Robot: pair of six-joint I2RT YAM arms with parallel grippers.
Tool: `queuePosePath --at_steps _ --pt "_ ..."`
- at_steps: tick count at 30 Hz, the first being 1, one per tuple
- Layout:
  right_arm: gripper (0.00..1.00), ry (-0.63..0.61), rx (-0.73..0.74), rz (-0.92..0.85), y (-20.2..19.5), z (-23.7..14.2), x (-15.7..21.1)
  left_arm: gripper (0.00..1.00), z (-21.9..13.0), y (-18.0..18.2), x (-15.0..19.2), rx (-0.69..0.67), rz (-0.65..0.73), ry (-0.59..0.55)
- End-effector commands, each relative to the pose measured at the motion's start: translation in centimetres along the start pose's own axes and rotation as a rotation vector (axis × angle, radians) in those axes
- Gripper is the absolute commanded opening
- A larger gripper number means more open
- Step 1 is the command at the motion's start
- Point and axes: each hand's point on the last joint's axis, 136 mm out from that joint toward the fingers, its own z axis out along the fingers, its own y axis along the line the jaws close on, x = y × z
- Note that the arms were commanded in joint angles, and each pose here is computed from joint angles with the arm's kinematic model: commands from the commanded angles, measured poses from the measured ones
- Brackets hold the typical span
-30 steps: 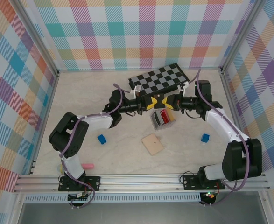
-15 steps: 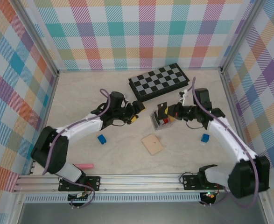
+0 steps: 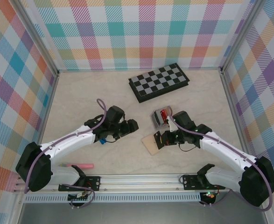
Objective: Put the credit cards into the card holder
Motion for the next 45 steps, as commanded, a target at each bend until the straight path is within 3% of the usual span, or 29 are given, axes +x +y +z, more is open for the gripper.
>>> queuePosePath --at_steps 1,8,19,28,34,41,45 --pt "0.04 0.004 0.006 -0.062 0.9 0.5 -1.4 0.77 -0.2 0.7 1.1 -0.033 0.028 0.0" --pt "0.03 0.02 0.206 -0.058 -2.5 1.0 -1.7 0.78 -0.4 0.0 0.9 -0.03 0.062 -0.009" --pt "0.04 0.059 0.297 0.054 -6.1 1.2 -0.2 0.77 2.6 -2.7 2.7 -0.099 0.174 0.074" --pt "0.03 0.135 0.316 0.133 -7.5 2.2 1.9 0.78 6.3 -3.1 4.6 -0.227 0.233 0.145" --pt "0.01 0.212 0.254 0.227 -6.7 2.6 4.4 0.78 8.3 -2.3 5.8 -0.265 0.205 0.189" --pt "0.01 0.213 0.175 0.273 -5.4 2.0 5.6 0.7 9.8 -0.3 5.7 -0.361 0.213 0.185" --pt "0.02 0.176 0.16 0.272 -4.9 1.6 4.8 0.7 11.4 -0.5 5.9 -0.346 0.257 0.213"
